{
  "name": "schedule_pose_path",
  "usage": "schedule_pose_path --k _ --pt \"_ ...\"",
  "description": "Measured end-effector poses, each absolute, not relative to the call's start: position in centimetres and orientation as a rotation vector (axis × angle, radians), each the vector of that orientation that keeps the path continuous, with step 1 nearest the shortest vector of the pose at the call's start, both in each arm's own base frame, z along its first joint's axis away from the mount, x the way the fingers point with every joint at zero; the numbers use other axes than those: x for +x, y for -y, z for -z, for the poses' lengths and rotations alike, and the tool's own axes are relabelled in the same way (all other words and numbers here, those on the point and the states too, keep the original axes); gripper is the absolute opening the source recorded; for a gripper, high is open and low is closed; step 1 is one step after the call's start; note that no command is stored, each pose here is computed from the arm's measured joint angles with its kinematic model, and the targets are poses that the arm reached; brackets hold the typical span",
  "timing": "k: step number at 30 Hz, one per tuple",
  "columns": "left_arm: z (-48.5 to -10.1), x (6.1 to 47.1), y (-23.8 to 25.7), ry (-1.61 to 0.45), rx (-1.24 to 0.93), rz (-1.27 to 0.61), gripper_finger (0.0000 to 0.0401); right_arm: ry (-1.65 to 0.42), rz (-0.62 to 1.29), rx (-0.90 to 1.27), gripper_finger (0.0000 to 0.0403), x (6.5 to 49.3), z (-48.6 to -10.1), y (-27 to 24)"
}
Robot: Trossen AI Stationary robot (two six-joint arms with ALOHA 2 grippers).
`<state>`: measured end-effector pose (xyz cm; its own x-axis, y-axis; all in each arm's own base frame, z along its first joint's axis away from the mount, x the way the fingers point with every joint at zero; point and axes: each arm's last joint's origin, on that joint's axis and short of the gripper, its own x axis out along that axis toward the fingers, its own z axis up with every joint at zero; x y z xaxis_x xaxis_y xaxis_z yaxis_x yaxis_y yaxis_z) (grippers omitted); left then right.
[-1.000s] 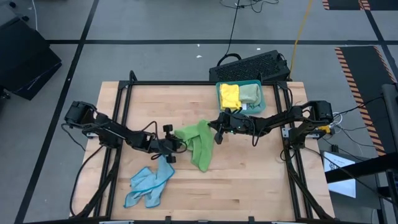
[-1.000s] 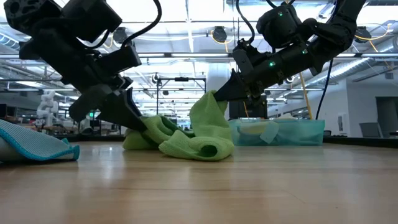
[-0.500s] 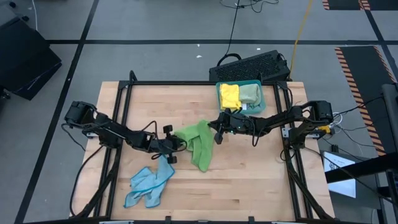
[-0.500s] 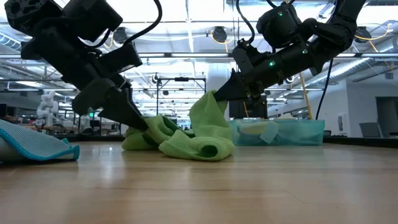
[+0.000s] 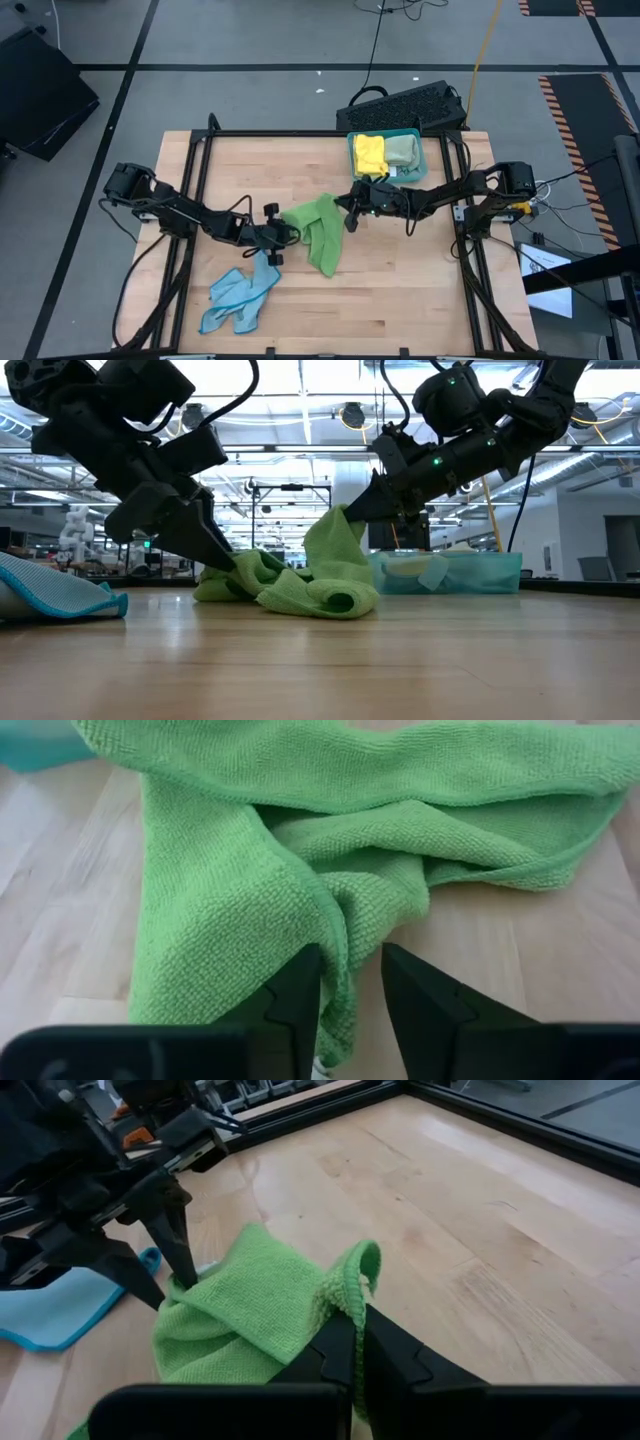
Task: Fold microfiber towels
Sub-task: Fold the green microfiber cloth
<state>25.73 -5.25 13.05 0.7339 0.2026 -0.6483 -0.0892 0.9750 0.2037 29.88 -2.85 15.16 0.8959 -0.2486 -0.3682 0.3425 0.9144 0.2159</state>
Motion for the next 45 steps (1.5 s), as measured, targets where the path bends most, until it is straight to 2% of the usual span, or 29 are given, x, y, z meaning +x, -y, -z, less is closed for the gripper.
schedule_pose_path --k 8,16,18,24,28,40,43,45 --pt "-13.8 25.6 5.3 -0.705 0.138 -0.155 0.0077 -0.338 0.312 0.307 0.0006 29.9 -15.2 2.8" --pt "-13.7 25.0 5.1 -0.764 0.179 -0.14 0.0009 -0.339 0.306 0.303 0.0006 29.9 -15.2 2.6" --pt "-13.7 25.0 5.1 -0.767 0.179 -0.141 0.0005 -0.339 0.306 0.303 0.0006 29.9 -15.2 2.6" --pt "-13.5 24.8 5.0 -0.79 0.184 -0.157 0.0003 -0.341 0.303 0.291 0.0006 29.9 -15.2 2.6" --pt "-13.5 24.7 4.6 -0.794 0.176 -0.233 0.0014 -0.346 0.28 0.296 0.0006 29.9 -15.2 2.5" --pt "-13.1 24.5 4.1 -0.85 0.123 -0.231 0.0115 -0.311 0.275 0.297 0.0006 30.1 -15.5 2.6" --pt "-13.1 24.5 4.0 -0.85 0.139 -0.234 0.0113 -0.308 0.273 0.284 0.0006 30.1 -15.5 2.6" --pt "-13.1 24.5 3.9 -0.854 0.148 -0.235 0.0094 -0.309 0.272 0.283 0.0006 30.1 -15.5 2.6"
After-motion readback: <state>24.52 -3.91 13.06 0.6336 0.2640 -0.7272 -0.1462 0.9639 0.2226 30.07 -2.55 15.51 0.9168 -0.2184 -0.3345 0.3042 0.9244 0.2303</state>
